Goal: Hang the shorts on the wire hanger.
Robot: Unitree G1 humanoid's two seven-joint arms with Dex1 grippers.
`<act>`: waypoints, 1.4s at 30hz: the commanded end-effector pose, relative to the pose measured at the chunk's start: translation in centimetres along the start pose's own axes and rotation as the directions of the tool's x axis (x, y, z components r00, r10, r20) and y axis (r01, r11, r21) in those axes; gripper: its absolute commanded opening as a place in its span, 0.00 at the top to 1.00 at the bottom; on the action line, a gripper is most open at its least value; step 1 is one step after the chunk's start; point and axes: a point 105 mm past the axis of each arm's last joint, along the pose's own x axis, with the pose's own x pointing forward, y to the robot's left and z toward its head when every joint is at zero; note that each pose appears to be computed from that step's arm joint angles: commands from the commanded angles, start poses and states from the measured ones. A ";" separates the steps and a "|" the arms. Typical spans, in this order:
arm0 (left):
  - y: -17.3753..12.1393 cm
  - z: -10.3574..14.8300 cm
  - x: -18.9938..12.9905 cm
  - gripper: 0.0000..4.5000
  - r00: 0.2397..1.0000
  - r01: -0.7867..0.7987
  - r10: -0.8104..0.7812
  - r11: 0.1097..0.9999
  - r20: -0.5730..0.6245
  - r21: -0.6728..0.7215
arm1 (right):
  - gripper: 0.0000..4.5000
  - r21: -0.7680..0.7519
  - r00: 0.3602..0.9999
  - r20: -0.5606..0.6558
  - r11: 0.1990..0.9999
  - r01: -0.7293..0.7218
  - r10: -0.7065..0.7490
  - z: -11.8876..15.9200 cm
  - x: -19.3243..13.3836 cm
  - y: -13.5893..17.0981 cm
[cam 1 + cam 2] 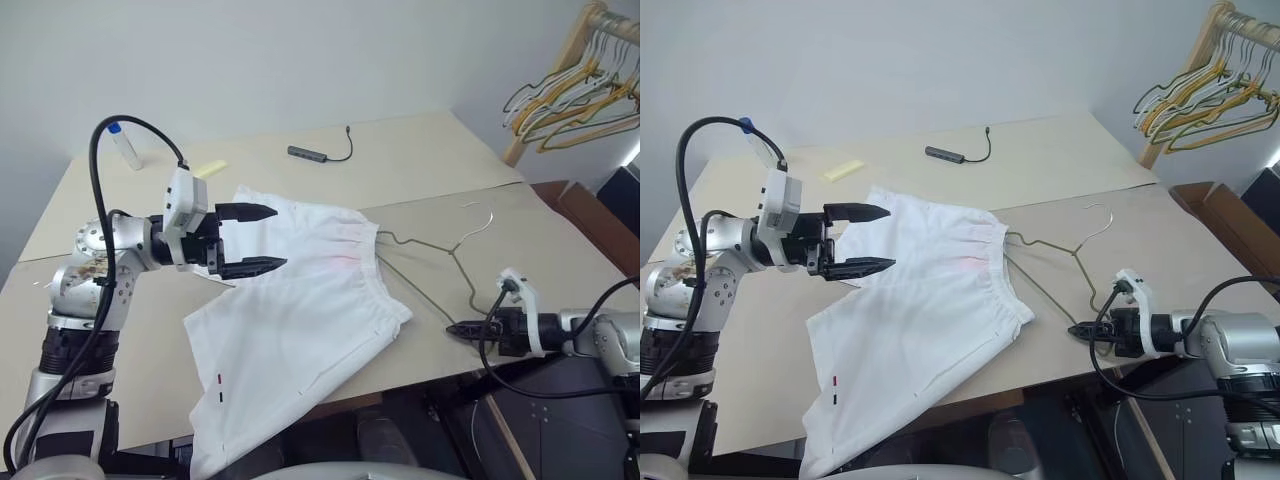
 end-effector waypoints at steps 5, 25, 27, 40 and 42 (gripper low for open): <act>0.0 1.0 -0.5 0.01 1.000 -0.014 0.014 0.998 -0.001 0.061 | 1.00 -0.091 0.999 -0.041 0.995 -0.033 0.030 1.7 -0.4 0.2; 0.0 1.1 -1.5 0.01 0.997 -0.059 0.065 0.992 -0.044 0.114 | 1.00 -0.316 0.997 0.074 0.948 0.040 -0.017 9.9 1.3 -0.2; 0.9 1.1 -1.4 0.01 0.994 -0.090 0.098 0.986 -0.045 0.141 | 1.00 -0.557 0.987 0.121 0.817 0.153 -0.102 11.4 0.3 1.5; 5.6 4.4 1.1 0.01 0.990 0.076 -0.018 0.904 -0.139 0.422 | 1.00 -0.941 0.970 0.202 0.247 0.230 -0.134 14.5 1.2 11.6; 5.7 3.4 1.3 0.01 0.968 0.175 -0.073 0.885 -0.242 0.432 | 1.00 -0.947 0.974 0.189 0.240 0.214 -0.124 14.6 1.4 11.9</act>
